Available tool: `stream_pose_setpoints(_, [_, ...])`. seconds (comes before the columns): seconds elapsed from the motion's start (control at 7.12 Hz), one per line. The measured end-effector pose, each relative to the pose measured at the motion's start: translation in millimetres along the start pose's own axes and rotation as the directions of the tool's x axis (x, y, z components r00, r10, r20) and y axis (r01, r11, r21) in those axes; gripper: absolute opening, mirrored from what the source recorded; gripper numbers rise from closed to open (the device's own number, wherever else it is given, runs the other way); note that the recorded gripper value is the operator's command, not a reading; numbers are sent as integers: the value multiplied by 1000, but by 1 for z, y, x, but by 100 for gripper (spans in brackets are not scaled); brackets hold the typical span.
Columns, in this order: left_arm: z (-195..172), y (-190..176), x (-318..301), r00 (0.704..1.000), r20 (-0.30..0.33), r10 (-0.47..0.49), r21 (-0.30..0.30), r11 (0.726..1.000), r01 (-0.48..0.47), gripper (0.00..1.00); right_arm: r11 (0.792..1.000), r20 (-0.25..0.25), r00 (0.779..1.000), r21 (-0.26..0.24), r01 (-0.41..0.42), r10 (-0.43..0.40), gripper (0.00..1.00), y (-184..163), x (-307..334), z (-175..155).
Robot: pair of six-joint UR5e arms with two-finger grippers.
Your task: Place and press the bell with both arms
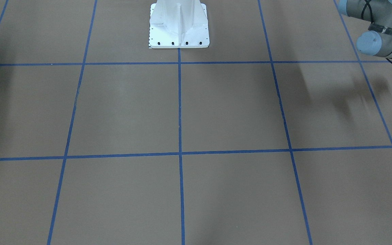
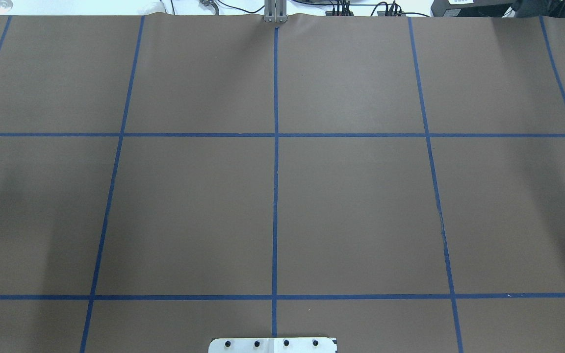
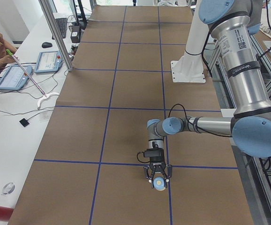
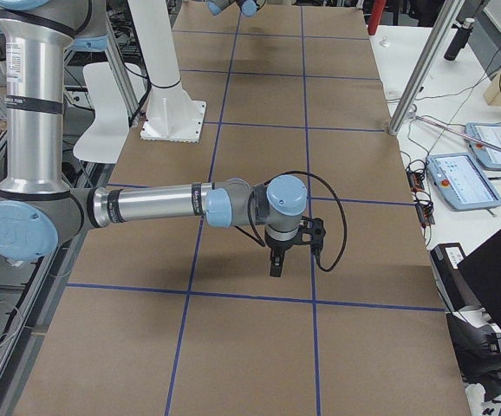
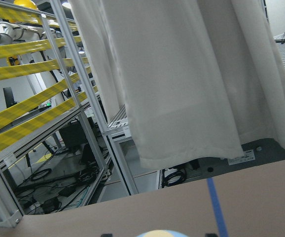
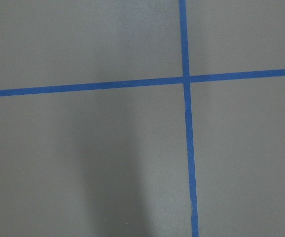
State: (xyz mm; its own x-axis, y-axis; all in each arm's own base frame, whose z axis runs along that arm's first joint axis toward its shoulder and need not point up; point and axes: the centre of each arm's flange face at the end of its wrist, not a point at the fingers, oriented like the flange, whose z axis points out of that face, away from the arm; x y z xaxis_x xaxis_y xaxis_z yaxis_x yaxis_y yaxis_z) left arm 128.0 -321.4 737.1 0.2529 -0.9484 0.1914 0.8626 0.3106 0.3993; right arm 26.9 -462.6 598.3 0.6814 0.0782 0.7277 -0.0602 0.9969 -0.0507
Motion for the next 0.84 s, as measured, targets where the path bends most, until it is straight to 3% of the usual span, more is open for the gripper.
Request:
stream_pose_setpoints(0.42, [-97,-55,115,982,-187,34,-12,999,-37,0,1000,-1,1000,-6,-5,5,100,-1,3,3])
stream_pose_setpoints(0.84, [-226,-64,217,889,-457,-26,-69,998,-7,0,1000,-5,1000,-18,-10,10,100,-2,9,9])
